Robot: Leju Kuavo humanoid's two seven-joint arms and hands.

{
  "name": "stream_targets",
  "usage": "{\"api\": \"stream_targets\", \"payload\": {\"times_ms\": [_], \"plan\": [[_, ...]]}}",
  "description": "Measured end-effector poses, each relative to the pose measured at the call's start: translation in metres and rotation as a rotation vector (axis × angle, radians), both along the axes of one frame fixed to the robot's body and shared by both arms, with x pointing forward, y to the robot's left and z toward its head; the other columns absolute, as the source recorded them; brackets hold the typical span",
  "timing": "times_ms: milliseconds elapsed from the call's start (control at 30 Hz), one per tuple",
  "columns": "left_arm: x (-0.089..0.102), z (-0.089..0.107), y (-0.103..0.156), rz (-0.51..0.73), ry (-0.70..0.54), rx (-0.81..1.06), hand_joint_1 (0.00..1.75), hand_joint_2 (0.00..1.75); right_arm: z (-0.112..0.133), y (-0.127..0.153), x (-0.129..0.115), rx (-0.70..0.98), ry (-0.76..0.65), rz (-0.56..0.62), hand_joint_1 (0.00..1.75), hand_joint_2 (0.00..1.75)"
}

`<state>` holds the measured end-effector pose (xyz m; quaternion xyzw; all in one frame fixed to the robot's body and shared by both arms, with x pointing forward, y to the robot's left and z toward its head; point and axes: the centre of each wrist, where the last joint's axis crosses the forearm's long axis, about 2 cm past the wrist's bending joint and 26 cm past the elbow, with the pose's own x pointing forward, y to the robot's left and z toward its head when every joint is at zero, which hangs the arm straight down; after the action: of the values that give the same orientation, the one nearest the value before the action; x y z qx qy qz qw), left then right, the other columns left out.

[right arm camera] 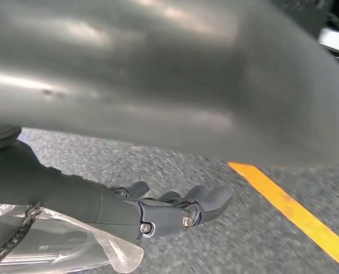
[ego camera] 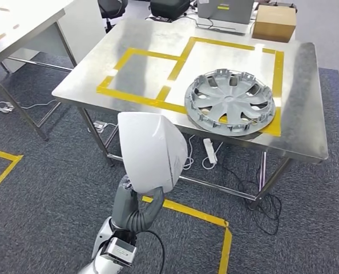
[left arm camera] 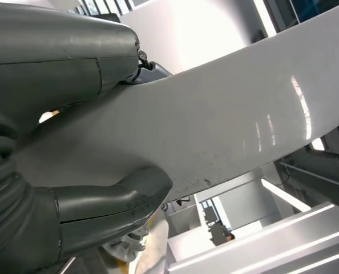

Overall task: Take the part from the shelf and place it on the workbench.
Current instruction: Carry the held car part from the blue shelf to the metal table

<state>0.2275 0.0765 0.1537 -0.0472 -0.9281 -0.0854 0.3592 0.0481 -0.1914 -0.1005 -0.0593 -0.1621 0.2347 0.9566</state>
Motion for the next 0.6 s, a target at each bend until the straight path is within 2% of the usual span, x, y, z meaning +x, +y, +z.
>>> {"api": "stream_targets", "payload": {"times_ms": [600], "plan": [[-0.0009, 0.0002, -0.0012, -0.007, 0.002, -0.004, 1.75, 1.75, 0.0008, -0.0020, 0.0087, -0.004, -0.021, 0.008, 0.00, 0.00]]}}
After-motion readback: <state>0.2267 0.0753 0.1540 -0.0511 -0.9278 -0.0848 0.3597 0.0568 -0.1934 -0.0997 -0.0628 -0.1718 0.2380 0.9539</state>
